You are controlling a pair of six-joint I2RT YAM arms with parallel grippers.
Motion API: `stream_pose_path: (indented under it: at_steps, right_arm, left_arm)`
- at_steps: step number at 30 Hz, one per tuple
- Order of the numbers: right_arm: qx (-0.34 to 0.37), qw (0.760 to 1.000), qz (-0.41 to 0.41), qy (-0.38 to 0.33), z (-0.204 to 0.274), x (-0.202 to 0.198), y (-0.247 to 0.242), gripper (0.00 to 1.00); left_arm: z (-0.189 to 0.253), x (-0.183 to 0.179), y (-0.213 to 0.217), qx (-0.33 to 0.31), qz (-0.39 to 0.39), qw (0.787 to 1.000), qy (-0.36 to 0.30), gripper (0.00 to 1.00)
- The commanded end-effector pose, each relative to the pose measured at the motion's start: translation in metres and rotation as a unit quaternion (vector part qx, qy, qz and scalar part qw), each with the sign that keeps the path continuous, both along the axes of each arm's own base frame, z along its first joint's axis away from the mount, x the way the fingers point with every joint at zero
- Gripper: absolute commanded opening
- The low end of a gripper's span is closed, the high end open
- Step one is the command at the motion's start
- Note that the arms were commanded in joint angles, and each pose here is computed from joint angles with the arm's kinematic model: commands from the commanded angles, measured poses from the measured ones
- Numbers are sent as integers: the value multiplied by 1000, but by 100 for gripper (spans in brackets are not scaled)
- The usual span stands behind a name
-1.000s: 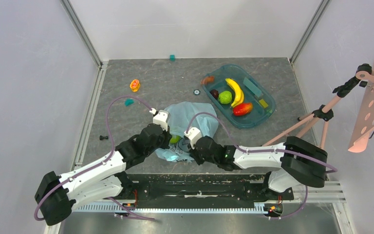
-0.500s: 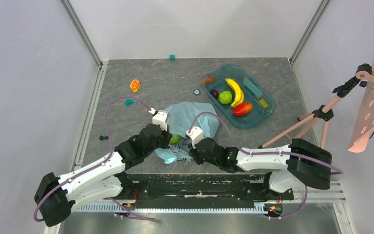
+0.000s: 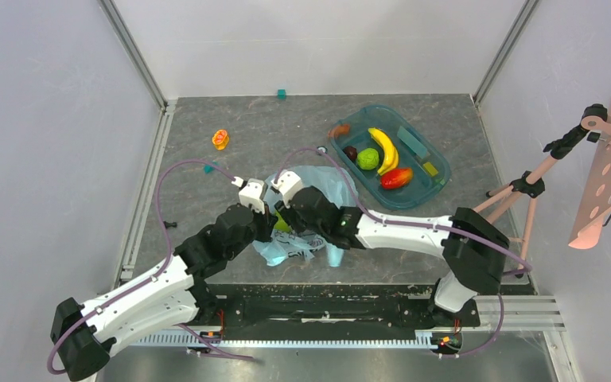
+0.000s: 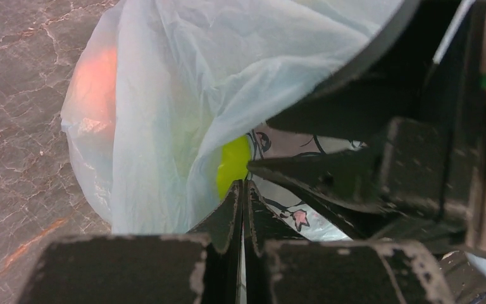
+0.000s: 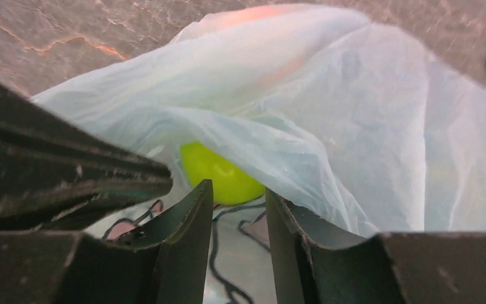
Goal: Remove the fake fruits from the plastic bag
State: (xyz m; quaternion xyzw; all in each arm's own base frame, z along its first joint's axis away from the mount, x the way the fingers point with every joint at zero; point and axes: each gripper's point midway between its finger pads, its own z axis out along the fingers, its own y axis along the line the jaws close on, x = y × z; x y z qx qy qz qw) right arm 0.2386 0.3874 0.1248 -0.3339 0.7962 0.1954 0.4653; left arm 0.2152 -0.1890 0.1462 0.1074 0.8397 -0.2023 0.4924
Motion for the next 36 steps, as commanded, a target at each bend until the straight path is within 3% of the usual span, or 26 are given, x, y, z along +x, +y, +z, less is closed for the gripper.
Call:
stream_pose_path:
  at_steps: [1, 9, 15, 26, 36]
  right_arm:
    - [-83, 994, 63, -36, 7, 18, 3, 39]
    - [-208, 964, 152, -65, -3, 36, 3, 40]
    - [-284, 940, 170, -83, -14, 56, 5, 40]
    - [-347, 915, 195, -71, -43, 67, 2, 42]
    - [-397, 899, 169, -77, -56, 77, -16, 49]
  left_arm:
    - [-2, 2, 5, -8, 25, 1000, 5, 2]
    - [-8, 4, 11, -6, 49, 999, 9, 2]
    - [-8, 8, 19, -8, 78, 997, 5, 2]
    - [-27, 7, 30, -1, 108, 994, 16, 2]
    - [-42, 6, 39, 10, 131, 991, 25, 2]
